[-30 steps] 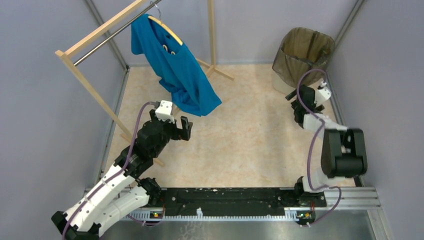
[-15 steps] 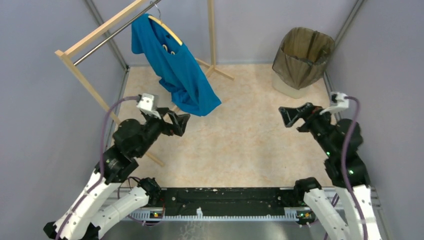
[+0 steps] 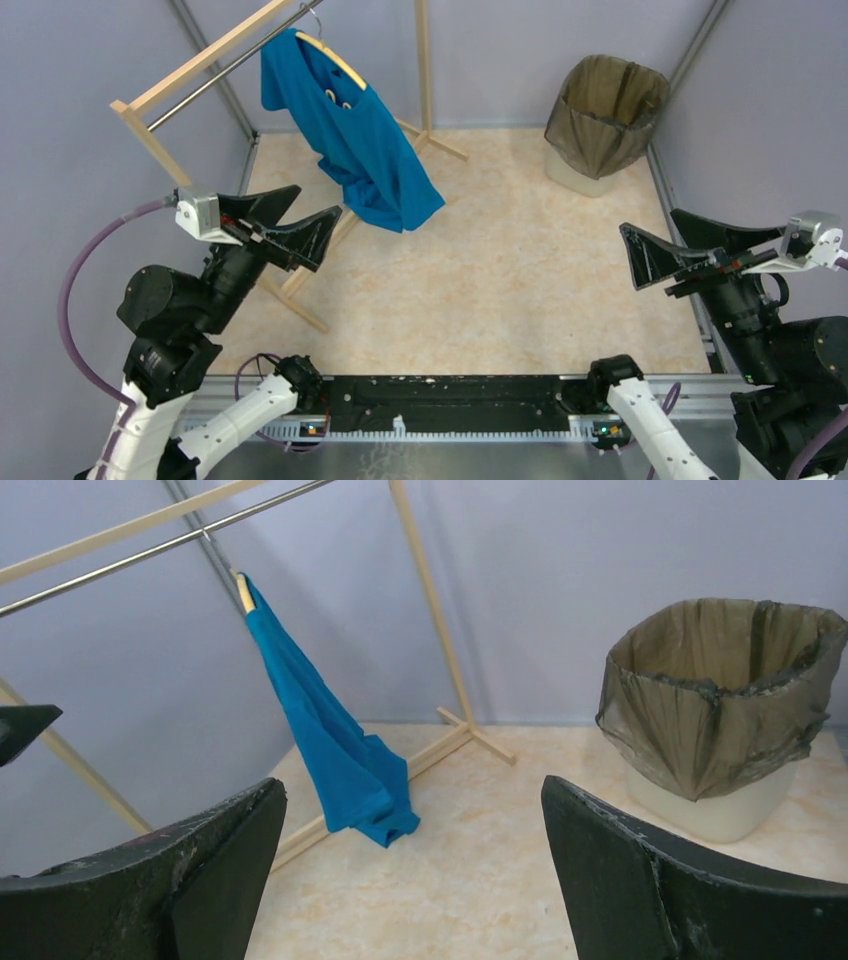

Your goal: Put the trash bags into the trash bin

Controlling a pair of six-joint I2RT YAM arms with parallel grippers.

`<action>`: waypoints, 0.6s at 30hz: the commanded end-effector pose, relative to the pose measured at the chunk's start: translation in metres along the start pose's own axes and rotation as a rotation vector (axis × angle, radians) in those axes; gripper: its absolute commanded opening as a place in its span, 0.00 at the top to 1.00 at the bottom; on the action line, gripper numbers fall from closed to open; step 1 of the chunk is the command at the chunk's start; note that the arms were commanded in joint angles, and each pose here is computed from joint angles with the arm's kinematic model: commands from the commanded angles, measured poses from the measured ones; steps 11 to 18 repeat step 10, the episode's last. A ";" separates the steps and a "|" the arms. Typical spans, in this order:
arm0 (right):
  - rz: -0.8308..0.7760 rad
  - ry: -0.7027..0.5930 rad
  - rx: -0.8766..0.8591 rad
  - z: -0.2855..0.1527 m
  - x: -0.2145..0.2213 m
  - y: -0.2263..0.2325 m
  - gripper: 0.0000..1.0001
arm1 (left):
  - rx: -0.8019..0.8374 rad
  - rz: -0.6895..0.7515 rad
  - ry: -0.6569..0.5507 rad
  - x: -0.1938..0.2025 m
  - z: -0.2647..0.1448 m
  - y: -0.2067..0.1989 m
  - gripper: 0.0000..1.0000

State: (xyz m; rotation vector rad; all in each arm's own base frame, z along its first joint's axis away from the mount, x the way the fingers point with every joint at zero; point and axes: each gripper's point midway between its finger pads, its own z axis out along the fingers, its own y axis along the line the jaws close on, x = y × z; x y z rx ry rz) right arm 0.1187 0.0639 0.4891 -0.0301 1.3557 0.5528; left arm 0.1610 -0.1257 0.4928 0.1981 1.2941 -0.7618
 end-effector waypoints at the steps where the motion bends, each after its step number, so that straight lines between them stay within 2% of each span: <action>1: -0.064 0.005 0.025 -0.001 -0.004 -0.005 0.01 | -0.013 -0.014 -0.075 -0.028 -0.011 -0.001 0.01; 18: -0.017 -0.018 0.073 -0.002 0.006 -0.016 0.01 | -0.047 0.008 -0.074 -0.031 -0.007 0.004 0.01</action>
